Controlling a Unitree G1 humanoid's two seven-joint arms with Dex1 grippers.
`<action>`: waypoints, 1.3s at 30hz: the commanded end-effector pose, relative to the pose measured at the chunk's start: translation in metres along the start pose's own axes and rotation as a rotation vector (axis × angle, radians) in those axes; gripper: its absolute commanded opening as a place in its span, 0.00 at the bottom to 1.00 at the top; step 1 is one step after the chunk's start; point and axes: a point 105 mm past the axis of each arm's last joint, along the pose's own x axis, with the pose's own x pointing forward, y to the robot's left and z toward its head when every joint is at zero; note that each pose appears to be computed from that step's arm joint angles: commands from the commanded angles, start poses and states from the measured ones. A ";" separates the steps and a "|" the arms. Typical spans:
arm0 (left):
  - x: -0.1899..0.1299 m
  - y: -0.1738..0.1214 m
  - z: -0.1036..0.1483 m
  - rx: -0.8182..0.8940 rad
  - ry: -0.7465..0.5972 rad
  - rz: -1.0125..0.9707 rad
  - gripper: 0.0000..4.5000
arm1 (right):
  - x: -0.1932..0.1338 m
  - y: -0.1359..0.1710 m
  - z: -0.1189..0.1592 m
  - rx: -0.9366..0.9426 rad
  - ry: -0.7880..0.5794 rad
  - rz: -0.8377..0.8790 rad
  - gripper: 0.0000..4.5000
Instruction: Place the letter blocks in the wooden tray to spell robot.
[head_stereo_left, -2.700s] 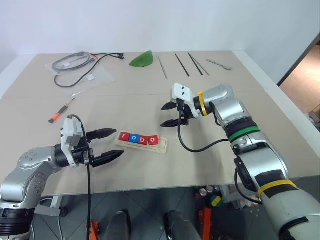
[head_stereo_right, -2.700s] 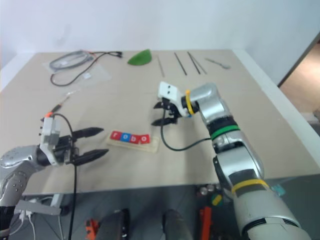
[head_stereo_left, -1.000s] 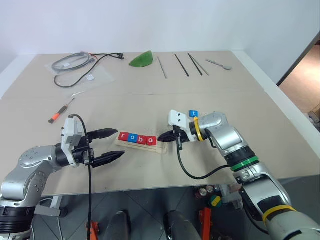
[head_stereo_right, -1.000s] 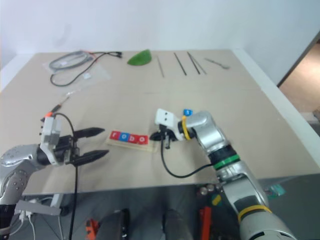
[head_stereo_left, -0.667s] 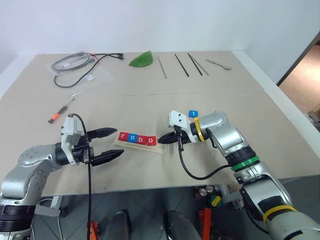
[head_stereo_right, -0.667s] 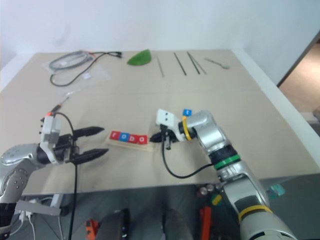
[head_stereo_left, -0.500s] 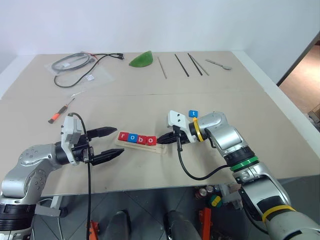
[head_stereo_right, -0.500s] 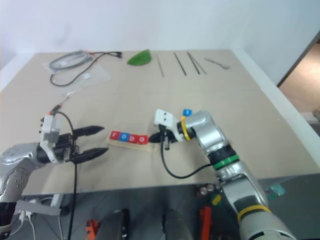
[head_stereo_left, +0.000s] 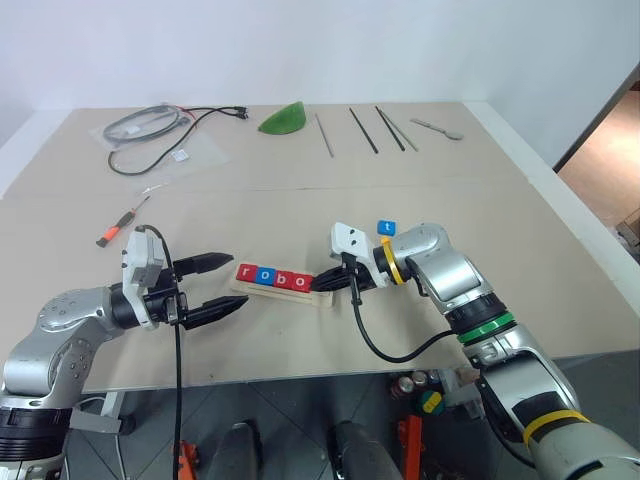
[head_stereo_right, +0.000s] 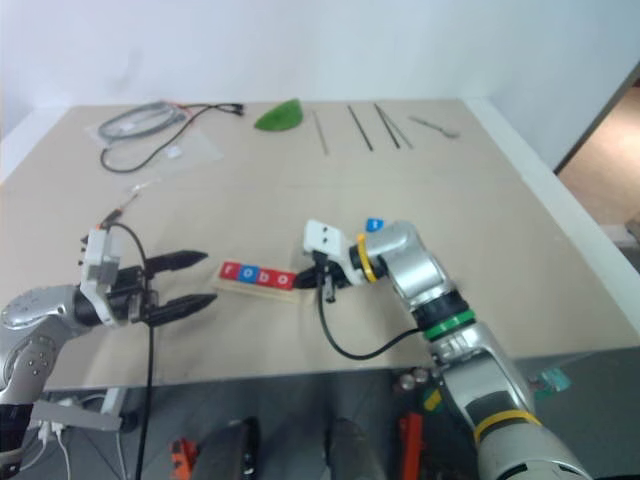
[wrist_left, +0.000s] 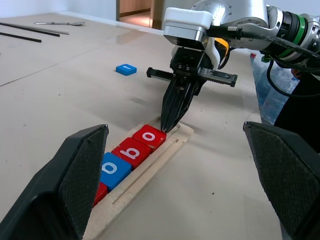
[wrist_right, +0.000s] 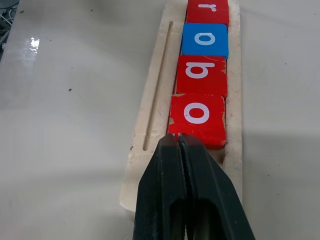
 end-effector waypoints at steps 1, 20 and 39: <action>0.002 0.000 0.011 0.043 -0.019 -0.008 1.00 | -0.007 -0.006 0.016 -0.044 -0.036 -0.023 0.00; 0.024 -0.008 0.020 0.074 -0.031 -0.110 1.00 | -0.135 -0.067 -0.026 0.132 -0.047 -0.588 0.88; 0.027 -0.005 0.032 0.085 -0.032 -0.142 1.00 | -0.139 -0.099 -0.083 0.295 -0.010 -0.790 0.88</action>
